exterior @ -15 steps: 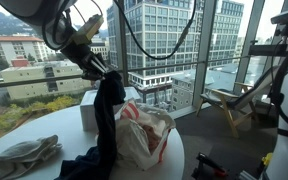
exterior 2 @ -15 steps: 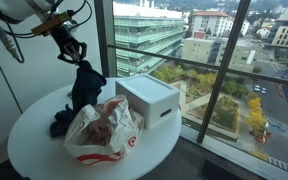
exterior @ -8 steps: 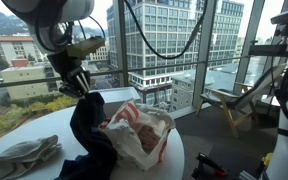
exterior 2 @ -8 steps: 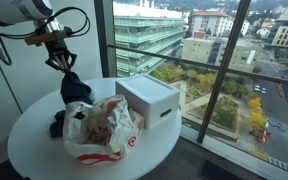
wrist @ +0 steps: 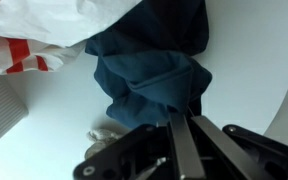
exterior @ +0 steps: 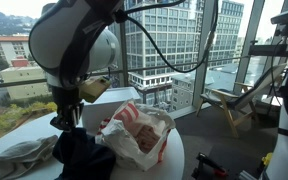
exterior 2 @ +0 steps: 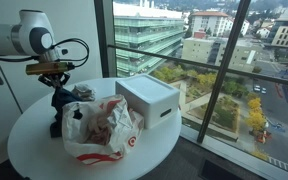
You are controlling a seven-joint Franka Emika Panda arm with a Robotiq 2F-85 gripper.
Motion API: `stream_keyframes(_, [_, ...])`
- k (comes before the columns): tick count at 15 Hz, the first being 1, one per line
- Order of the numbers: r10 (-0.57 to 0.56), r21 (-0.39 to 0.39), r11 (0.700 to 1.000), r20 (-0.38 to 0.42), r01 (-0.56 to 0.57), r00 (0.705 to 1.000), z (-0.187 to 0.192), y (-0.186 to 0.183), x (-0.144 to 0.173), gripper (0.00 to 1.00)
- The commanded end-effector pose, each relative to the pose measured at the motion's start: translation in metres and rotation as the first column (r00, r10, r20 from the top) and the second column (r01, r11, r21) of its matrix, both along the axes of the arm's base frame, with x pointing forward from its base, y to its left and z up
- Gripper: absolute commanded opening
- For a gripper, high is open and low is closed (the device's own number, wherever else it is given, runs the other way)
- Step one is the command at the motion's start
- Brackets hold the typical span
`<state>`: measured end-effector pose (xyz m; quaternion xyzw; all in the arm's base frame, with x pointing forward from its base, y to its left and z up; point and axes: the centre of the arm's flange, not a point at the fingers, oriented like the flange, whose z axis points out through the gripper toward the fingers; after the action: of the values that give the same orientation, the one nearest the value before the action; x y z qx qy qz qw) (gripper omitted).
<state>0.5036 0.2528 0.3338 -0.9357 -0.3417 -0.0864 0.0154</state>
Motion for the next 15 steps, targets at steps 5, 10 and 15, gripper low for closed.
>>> stream_keyframes(5, [0.212, 0.038, 0.975, 0.123, -0.218, 0.970, -0.063, -0.014, -0.051, 0.03])
stream_keyframes(10, [0.289, -0.008, 0.957, 0.150, -0.291, 0.945, -0.085, -0.014, -0.057, 0.39])
stream_keyframes(15, [0.363, -0.067, 0.932, 0.137, -0.357, 0.922, -0.093, -0.019, -0.047, 0.77])
